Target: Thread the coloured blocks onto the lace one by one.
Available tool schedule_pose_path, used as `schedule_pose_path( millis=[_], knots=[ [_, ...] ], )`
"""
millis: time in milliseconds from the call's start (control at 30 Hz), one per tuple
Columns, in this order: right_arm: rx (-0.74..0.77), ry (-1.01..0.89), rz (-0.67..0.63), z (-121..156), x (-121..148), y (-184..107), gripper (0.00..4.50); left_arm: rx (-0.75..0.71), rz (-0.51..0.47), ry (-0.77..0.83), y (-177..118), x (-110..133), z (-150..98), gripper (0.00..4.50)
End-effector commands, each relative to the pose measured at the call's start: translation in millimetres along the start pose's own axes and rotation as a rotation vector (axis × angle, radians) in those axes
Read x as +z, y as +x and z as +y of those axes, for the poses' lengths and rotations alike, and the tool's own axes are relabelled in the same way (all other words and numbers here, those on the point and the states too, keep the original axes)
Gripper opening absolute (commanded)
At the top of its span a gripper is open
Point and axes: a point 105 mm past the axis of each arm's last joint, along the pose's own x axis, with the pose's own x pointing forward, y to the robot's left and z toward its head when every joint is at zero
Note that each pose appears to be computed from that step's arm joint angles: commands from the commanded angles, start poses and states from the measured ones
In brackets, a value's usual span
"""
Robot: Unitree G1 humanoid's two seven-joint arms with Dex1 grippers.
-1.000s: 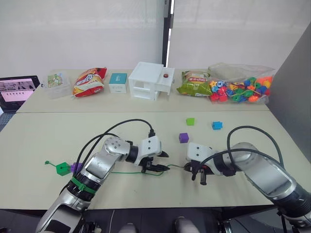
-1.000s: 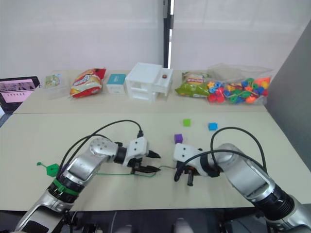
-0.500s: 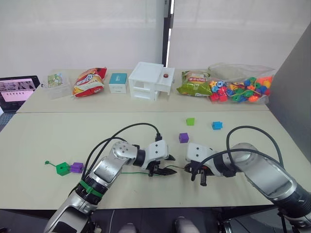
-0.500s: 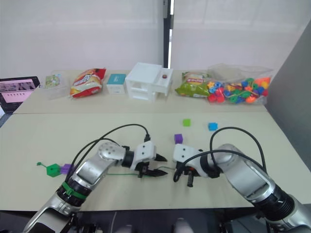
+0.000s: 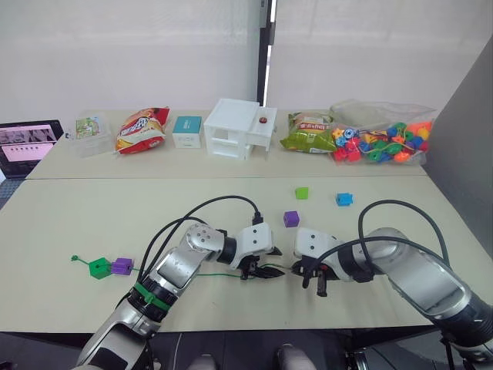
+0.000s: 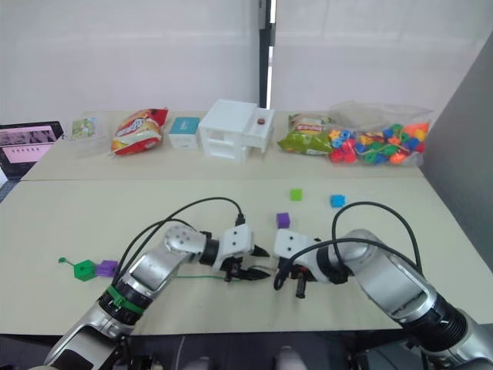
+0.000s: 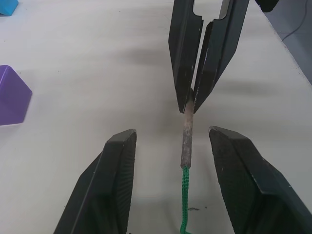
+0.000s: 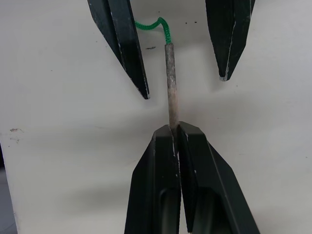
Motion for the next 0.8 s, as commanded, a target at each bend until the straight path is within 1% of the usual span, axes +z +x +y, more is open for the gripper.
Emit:
schedule_pose_path(
  millis=[33,67,133,200,567,633,733,767,800],
  knots=[
    [-0.017,-0.034,-0.011,-0.9,6.7,-5.5,0.0,0.006,-0.014,0.021,-1.9,7.9,2.4,1.6],
    [-0.017,-0.033,-0.011,-0.8,6.8,-5.5,0.0,0.002,-0.012,0.019,-1.9,7.2,1.5,1.34],
    [-0.018,-0.034,-0.011,-0.9,6.8,-5.5,0.0,-0.003,-0.008,0.018,-1.9,6.2,0.3,0.57],
    [-0.018,-0.033,-0.011,-1.1,6.4,-5.7,0.0,-0.004,-0.006,0.017,-1.7,5.4,0.2,0.03],
    [-0.016,-0.04,0.001,-0.4,4.1,-5.9,0.0,-0.008,-0.011,0.009,-2.1,6.5,1.0,0.03],
    [-0.051,-0.045,0.001,-4.6,3.5,-6.3,0.0,-0.01,-0.012,0.005,-3.3,6.1,1.0,0.03],
    [-0.085,-0.026,-0.022,-6.5,2.9,-9.5,0.94,-0.012,-0.009,-0.002,-6.3,4.3,0.2,0.0],
    [-0.085,-0.016,-0.023,-4.8,0.8,-11.5,1.36,-0.013,-0.008,-0.005,-7.6,3.7,0.0,0.0],
    [-0.097,0.003,-0.029,-4.7,-1.2,-13.7,1.65,-0.013,-0.008,-0.007,-9.3,3.3,-0.4,0.0]
  ],
)
